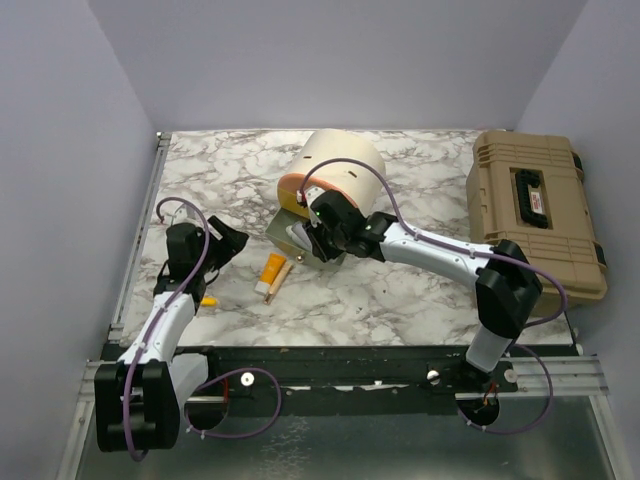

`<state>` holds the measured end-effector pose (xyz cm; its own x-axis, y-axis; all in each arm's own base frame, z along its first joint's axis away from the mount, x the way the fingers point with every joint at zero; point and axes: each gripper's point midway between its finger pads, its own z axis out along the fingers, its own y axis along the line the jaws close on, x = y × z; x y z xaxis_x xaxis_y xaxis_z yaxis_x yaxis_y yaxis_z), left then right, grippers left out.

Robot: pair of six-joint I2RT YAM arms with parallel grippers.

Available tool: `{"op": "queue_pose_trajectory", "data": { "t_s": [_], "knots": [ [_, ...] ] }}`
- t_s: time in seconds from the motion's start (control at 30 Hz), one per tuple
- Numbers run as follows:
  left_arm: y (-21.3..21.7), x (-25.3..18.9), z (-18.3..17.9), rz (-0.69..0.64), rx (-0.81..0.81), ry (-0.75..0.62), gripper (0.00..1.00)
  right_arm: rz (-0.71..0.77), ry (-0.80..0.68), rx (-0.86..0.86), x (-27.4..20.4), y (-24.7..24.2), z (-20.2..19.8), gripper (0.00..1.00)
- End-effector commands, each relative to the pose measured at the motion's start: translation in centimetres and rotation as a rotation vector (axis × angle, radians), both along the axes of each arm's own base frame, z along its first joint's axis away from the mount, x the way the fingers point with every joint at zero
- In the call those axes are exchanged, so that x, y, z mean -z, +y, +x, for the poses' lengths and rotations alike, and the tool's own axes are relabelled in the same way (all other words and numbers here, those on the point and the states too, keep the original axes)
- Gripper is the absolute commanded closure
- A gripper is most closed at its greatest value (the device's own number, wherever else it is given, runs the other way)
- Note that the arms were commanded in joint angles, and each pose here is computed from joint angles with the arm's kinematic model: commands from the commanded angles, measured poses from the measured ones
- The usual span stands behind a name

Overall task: Organize the makeup
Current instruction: Place the makeup in the drawer.

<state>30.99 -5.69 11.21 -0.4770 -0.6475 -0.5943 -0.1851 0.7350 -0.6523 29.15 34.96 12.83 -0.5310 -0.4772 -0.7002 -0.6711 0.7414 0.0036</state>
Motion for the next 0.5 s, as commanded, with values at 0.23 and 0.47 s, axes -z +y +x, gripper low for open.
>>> {"op": "queue_pose_trajectory", "data": {
  "t_s": [0.23, 0.47],
  "knots": [
    [-2.2, -0.6, 0.5, -0.039, 0.125, -0.034, 0.26, -0.034, -0.060, 0.025, -1.6, -0.4, 1.0, 0.45],
    [-2.6, -0.3, 0.6, -0.047, 0.145, -0.022, 0.27, 0.041, -0.039, -0.014, -2.2, 0.8, 0.3, 0.55]
  ]
}}
